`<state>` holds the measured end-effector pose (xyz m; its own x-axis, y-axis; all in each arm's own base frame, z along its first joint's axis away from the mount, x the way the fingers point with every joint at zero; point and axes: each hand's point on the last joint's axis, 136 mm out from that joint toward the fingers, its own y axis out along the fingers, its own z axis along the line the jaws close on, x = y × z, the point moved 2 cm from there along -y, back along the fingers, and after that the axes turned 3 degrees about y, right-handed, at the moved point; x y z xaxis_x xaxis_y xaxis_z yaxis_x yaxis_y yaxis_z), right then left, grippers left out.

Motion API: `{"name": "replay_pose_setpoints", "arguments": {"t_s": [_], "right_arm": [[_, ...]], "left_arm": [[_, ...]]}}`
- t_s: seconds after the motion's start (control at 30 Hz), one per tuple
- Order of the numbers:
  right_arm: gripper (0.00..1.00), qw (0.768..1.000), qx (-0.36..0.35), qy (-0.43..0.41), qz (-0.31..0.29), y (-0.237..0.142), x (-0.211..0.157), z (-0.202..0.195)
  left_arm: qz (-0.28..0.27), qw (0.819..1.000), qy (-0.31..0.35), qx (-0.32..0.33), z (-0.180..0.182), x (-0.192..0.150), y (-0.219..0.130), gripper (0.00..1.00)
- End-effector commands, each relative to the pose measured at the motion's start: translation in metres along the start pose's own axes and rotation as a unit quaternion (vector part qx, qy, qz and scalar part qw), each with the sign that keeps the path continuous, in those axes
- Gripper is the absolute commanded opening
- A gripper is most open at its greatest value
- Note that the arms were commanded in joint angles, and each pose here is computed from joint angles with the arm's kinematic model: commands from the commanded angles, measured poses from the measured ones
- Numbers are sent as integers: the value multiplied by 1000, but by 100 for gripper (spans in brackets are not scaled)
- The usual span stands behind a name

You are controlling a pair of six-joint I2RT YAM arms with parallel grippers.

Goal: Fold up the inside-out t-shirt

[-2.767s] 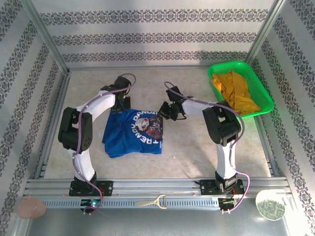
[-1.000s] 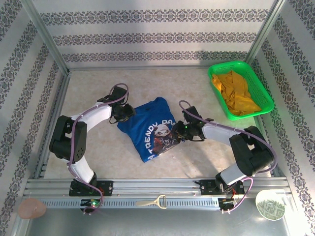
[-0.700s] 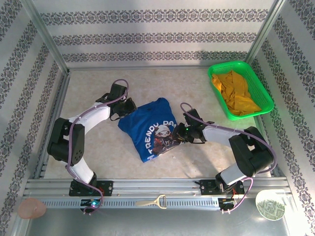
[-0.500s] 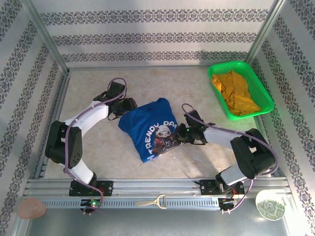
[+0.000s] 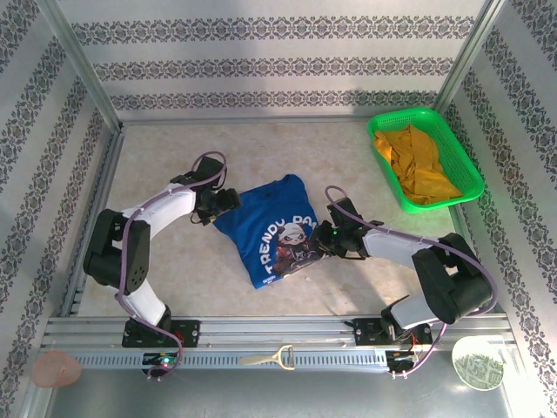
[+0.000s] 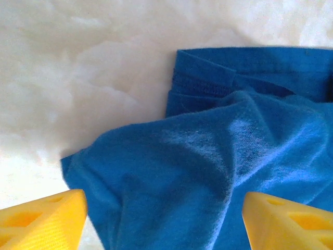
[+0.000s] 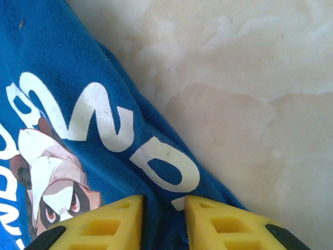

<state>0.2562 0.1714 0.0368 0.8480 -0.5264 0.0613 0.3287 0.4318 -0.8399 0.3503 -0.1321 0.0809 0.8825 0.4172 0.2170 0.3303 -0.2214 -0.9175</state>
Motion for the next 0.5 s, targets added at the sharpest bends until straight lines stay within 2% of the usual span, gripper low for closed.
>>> {"name": "replay_pose_setpoints", "arguments": {"t_s": [0.0,0.13,0.17,0.23,0.33,0.4,0.47], "right_arm": [[30,998,-53,16,4,3,-9,-29],[30,999,-51,18,1,2,-8,-28],[30,999,-50,18,0,2,-8,-28],[30,999,-50,19,-1,2,-7,-28],[30,998,-55,22,-1,2,-8,-31],[30,998,-59,27,-2,2,-9,-34],[29,998,-62,32,-3,2,-9,-36]], "left_arm": [[0,1000,8,-18,-15,0,9,79],[8,1000,10,-15,-17,-6,21,79],[7,1000,11,-15,-17,-6,23,76],[3,1000,13,-18,-19,-4,25,60],[-13,999,23,-27,-29,5,13,19],[-27,998,32,-41,-39,13,-1,3],[-36,997,37,-58,-49,19,-13,0]]}}
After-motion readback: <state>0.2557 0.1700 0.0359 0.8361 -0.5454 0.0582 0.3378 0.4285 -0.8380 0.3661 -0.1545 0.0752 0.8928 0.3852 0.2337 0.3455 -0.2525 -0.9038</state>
